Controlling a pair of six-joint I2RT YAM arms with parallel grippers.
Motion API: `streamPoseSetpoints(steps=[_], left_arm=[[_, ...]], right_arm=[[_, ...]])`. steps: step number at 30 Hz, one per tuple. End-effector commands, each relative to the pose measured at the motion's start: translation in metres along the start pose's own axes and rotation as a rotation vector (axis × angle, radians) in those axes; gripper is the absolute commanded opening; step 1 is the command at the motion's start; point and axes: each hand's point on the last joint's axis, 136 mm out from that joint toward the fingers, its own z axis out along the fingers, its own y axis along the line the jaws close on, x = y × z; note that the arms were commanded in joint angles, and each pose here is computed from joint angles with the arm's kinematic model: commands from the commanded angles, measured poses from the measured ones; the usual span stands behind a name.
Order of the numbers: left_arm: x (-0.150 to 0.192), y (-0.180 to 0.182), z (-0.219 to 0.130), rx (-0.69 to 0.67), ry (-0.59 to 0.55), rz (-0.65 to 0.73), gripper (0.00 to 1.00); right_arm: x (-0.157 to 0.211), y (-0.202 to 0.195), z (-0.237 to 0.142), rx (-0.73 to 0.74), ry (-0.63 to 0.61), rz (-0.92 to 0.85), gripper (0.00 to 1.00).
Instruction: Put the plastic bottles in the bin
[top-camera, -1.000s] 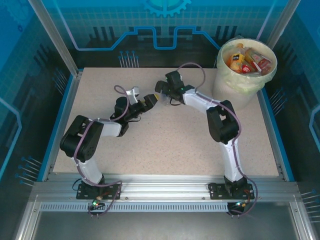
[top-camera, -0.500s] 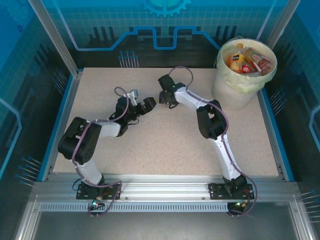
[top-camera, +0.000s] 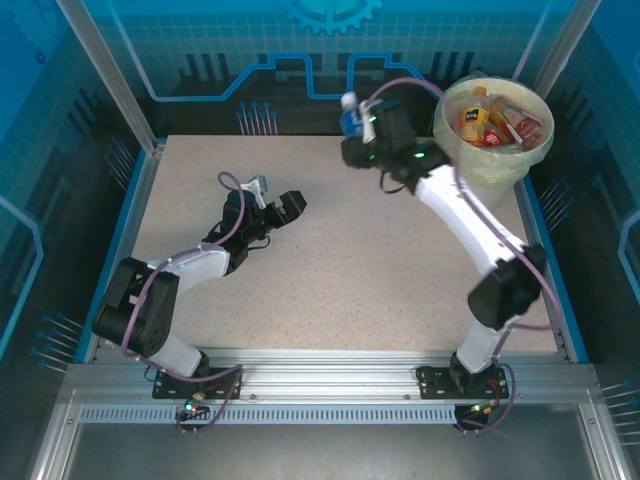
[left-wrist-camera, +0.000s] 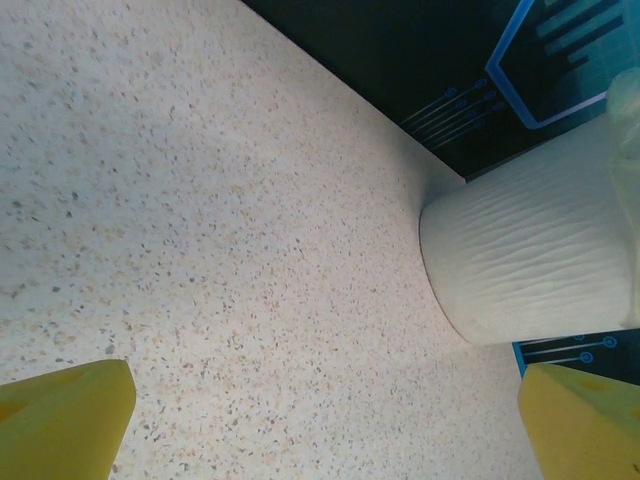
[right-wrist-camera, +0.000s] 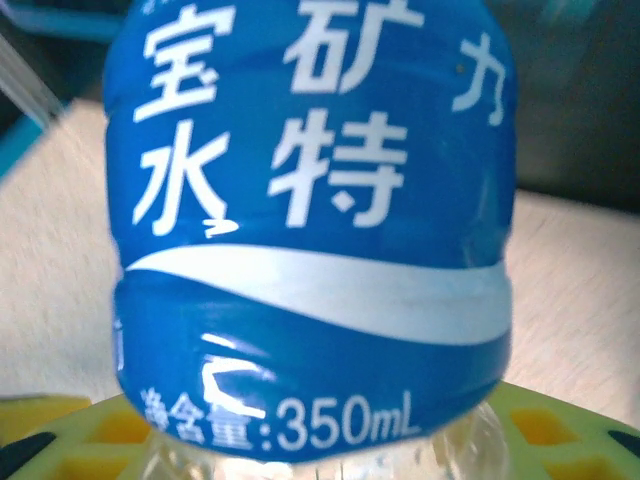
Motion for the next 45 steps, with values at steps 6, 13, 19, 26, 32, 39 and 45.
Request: streamPoseSetpoints(steps=[6,13,19,26,32,39,45], left_arm=[[-0.023,-0.014,-0.028,-0.051,-0.067,0.115,0.99],[-0.027,-0.021,-0.035,-0.051,-0.072,0.148,0.99],[-0.036,-0.015,-0.047,-0.111,-0.112,0.183,0.99],[-0.048,0.001,-0.066,-0.202,-0.162,0.223,0.99],[-0.073,0.031,-0.101,-0.393,-0.235,0.291,0.99],[-0.091,0.079,-0.151,-0.679,-0.376,0.313,0.99],[-0.096,0.120,-0.189,-0.943,-0.489,0.296,0.99]], right_arm=[[-0.037,-0.111,-0.069,0.081,-0.046,-0.038,0.40],[-0.027,-0.201,-0.092,0.207,-0.025,0.082,0.42],[-0.014,-0.259,-0.092,0.256,-0.005,0.173,0.48],[-0.003,-0.280,-0.076,0.270,0.080,0.225,0.69],[-0.021,-0.273,-0.111,0.335,-0.034,0.259,0.92],[-0.011,-0.248,-0.147,0.346,-0.189,0.324,1.00],[0.031,-0.214,-0.146,0.294,-0.273,0.329,1.00]])
